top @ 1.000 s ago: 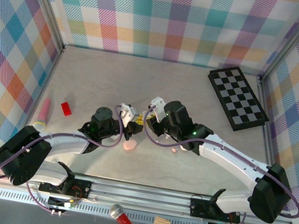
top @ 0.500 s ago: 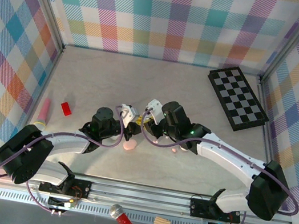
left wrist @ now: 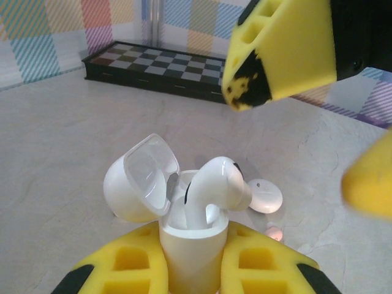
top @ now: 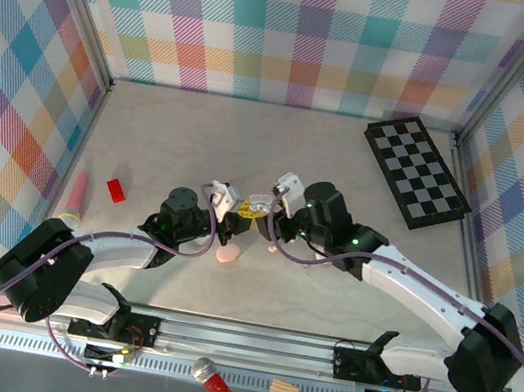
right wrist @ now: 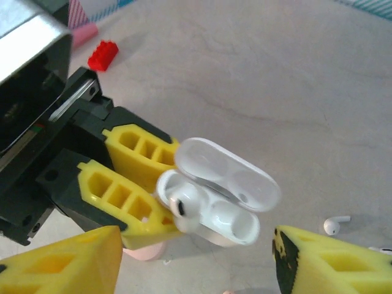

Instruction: Insert the wireless bluetooth earbuds into the charging case

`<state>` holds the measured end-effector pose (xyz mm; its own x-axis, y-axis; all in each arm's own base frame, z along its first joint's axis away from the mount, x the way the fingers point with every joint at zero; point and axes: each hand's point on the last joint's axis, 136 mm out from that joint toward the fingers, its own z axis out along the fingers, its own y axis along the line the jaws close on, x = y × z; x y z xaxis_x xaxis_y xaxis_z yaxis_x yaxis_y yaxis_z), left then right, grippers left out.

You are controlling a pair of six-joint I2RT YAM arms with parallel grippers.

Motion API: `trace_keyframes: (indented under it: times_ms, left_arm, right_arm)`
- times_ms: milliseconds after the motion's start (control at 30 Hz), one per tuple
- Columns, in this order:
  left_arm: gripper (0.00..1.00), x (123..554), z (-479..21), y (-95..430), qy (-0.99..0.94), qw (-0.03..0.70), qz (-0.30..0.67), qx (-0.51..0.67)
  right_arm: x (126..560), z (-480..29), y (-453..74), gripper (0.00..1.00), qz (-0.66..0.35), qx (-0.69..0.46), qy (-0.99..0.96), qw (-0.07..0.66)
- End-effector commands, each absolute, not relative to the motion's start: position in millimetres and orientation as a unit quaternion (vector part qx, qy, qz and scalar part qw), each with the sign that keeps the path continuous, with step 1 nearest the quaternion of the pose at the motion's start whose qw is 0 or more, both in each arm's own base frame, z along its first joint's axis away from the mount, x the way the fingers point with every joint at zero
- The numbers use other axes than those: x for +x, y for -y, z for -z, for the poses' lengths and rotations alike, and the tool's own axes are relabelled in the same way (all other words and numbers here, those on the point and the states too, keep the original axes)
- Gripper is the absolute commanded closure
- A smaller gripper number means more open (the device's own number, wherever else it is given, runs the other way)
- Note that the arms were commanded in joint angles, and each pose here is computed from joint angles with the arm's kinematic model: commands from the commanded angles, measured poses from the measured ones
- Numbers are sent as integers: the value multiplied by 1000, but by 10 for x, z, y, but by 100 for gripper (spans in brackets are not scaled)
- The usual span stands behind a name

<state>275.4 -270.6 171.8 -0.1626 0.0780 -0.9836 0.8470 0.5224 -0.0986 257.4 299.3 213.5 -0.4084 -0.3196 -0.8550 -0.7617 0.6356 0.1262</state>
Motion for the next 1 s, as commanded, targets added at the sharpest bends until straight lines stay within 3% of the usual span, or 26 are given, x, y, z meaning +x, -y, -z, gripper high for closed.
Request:
trace_keyframes:
  times_ms: [0,233,467,733,967]
  left_arm:
    - [100,2784,-1849,2648,-656,581,352,328]
    - [100,2756,-1848,2629,-649,586,360,326]
    - [100,2772,-1806,2630,-652,582,359,328]
    - [100,2778,-1818,2634,-650,583,360,328]
    - [100,2761,-1861,2640,-647,583,364,330]
  right_arm:
    - [2663,-2301,-2874,31,-329,-271,-794,433]
    - [2940,-2212,-2516,31,-361,-153,-826,405]
    - [2678,-2274,-2899,37,-391,-260,-801,372]
    - [2515,-2194,-3246,69,-388,-320,-793,345]
    - [2551,-2108,-3319,74,-378,-323,-799,338]
